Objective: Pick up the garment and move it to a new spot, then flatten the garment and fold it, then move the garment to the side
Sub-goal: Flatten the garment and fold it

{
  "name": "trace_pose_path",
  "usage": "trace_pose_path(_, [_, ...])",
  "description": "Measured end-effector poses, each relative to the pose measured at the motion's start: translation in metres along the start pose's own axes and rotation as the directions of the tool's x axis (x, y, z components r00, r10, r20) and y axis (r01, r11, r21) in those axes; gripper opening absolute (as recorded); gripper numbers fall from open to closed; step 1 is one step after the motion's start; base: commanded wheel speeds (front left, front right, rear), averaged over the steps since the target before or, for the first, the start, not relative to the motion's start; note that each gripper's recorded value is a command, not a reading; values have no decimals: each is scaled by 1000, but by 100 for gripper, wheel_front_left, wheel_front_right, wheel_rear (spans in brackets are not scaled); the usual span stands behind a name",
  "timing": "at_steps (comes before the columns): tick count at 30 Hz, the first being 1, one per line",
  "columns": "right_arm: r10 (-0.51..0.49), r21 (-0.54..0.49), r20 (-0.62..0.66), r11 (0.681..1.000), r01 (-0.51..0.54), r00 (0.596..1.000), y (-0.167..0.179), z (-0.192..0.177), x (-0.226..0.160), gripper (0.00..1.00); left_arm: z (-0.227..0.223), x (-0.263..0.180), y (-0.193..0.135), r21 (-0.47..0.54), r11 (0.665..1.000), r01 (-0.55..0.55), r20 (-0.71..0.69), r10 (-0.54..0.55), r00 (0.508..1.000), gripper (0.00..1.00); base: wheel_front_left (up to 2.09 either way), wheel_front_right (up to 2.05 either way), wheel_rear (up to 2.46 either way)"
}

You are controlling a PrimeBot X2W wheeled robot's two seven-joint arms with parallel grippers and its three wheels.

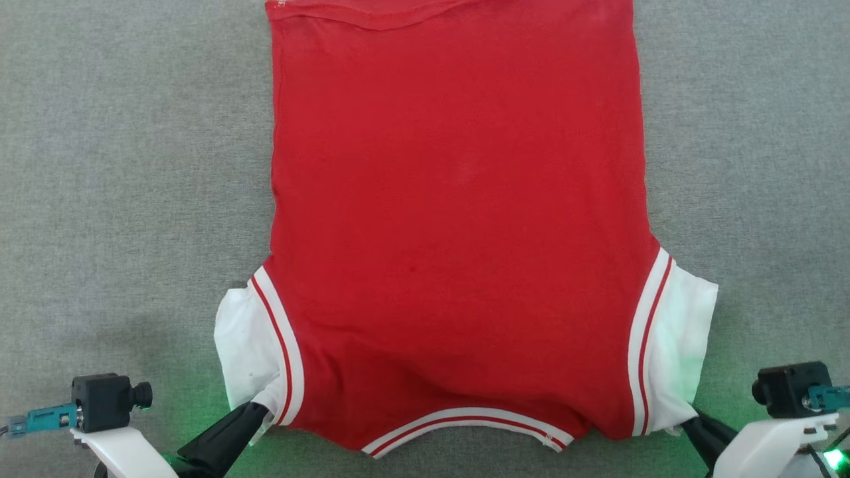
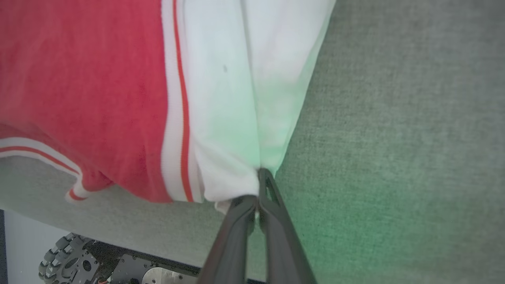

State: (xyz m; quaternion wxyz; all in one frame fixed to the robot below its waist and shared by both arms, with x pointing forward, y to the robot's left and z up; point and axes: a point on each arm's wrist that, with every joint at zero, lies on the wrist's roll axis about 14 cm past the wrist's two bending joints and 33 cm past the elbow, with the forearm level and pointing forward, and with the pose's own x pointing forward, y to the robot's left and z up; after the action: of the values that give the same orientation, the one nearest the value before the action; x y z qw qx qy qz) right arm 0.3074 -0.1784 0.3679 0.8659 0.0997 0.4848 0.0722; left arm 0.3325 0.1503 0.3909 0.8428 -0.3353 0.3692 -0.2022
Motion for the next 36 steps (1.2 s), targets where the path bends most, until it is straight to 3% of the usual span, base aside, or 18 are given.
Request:
trace_pose_path(1, [-7,-6,13,1000,7,1000,-1,3,1,97,0,1,0,-1,1000,2,0,-2,1000,0,0,0,0])
trace_pose_path(2, [-10,-18,20,1000,10,1000,-1,5,1,100,0,1,-1,-2,1000,3,-1,-3,1000,0,0,0,0])
trace_pose_path(9, [-39,-79,130,996,50,991,-4,50,-19,100,4,0,-4,13,1000,15,12,-15,1000,0,0,0,0])
trace_pose_path(14, [-75,-131,304,984,120,950,-15,132,-32,100,5,0,-5,17,1000,20,18,-21,1000,0,0,0,0])
trace_pose_path(19, [-78,-153,445,975,162,892,-17,228,-15,100,9,6,-8,33,999,43,19,-43,999,0,0,0,0])
trace_pose_path(28, [-116,-191,316,964,183,942,-2,308,75,100,9,18,3,17,999,29,-1,-29,1000,0,0,0,0])
trace_pose_path(36, [-170,-180,71,967,180,983,14,306,165,100,5,24,20,-7,1000,-17,-28,17,999,0,0,0,0])
